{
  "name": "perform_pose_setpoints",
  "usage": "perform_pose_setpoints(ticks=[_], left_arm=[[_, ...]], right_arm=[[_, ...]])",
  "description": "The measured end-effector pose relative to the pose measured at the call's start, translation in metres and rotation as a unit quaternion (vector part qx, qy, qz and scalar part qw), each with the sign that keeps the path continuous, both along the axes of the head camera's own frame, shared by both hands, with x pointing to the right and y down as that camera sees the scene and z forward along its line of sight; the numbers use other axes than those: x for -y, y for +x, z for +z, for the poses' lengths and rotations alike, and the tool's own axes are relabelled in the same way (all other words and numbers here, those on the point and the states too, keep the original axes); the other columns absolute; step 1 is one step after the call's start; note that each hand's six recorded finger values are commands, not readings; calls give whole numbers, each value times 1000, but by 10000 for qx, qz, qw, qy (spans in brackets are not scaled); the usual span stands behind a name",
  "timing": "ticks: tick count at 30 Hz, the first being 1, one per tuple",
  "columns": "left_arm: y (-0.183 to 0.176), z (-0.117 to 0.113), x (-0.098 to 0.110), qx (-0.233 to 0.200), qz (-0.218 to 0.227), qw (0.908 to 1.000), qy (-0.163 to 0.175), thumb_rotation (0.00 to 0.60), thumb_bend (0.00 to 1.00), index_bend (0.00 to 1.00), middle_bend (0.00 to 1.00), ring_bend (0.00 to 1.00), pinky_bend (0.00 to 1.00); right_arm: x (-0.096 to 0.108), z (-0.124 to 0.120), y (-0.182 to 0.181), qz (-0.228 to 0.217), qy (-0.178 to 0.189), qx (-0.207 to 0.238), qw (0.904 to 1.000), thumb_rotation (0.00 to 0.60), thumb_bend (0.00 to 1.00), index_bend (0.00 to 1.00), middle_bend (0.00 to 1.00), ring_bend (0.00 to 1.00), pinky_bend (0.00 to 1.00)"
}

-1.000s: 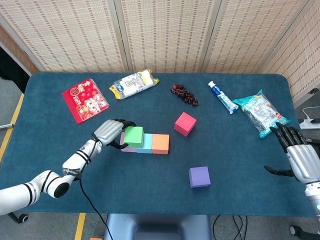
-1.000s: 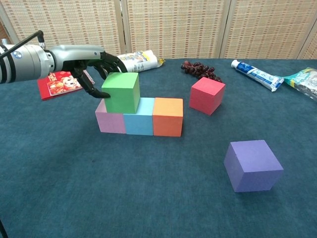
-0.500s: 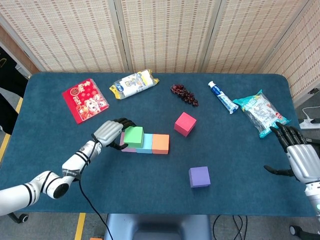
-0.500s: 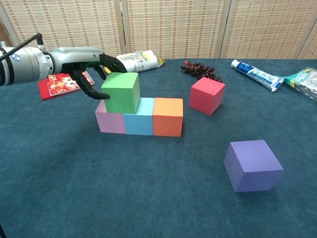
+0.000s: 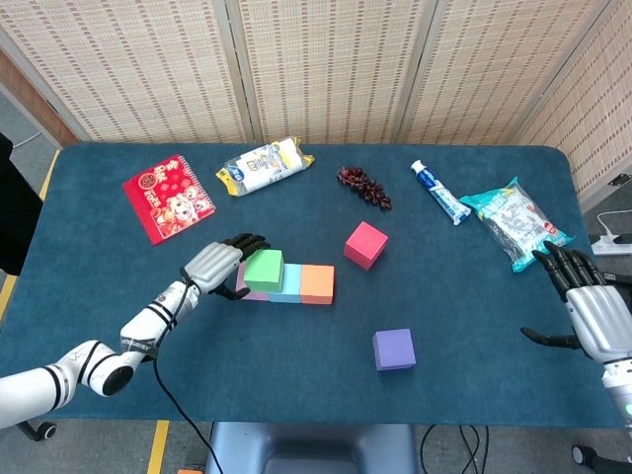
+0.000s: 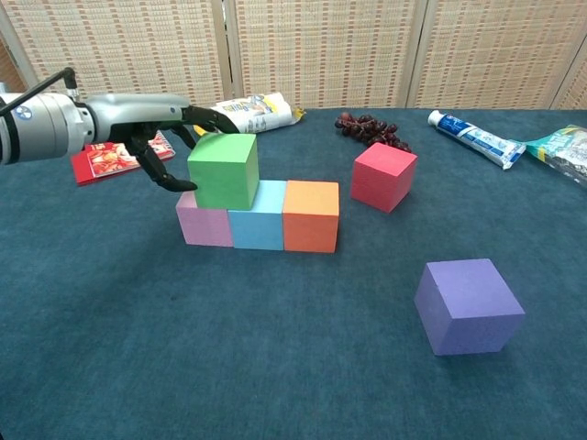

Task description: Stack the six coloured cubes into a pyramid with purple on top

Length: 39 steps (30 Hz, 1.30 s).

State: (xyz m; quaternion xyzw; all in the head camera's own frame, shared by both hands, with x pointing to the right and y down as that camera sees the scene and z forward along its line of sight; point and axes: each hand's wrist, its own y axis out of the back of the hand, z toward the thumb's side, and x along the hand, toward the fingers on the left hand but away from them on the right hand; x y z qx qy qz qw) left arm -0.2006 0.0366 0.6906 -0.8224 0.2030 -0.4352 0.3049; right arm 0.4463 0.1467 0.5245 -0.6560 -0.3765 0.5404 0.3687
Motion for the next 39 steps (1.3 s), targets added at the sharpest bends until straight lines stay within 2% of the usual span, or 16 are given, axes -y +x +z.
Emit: perform_pose_setpoints(ticks=[5, 11, 14, 18, 22, 26, 35, 39], left_arm=[[0, -3, -1, -44, 1, 10000, 18, 600, 320, 34, 0, 0, 151], [-7, -17, 3, -178, -124, 9995, 210, 600, 320, 10, 0, 0, 129], [-16, -27, 4, -299, -279, 9987, 320, 600, 319, 22, 0, 0, 122], [-36, -40, 2, -337, -498, 9968, 533, 600, 318, 86, 5, 0, 122], [-58, -48, -4, -219, -684, 9944, 776, 600, 319, 167, 30, 0, 124], [-81, -51, -20, -81, -843, 9927, 859, 600, 320, 205, 44, 0, 125], [-109, -64, -48, 5, -939, 9888, 1164, 600, 320, 224, 61, 0, 124], [-112, -67, -54, 4, -933, 9883, 1210, 600, 318, 224, 63, 0, 124]], right_arm=[[1, 0, 0, -4, -1, 11, 10000, 600, 101, 0, 0, 0, 24], [3, 3, -4, -45, -59, 34, 10000, 600, 100, 0, 11, 0, 31], [8, 7, -10, -70, -102, 146, 9998, 600, 100, 0, 65, 0, 112], [18, 18, -22, -22, -192, 345, 9992, 600, 101, 0, 118, 22, 221], [29, 35, -36, 52, -504, 495, 9975, 600, 101, 4, 138, 46, 267], [44, 57, -61, 147, -958, 683, 9929, 600, 101, 60, 157, 76, 315], [77, 104, -117, 342, -1433, 730, 9864, 600, 93, 111, 168, 88, 329], [87, 123, -145, 355, -1587, 693, 9843, 600, 50, 117, 168, 88, 329]])
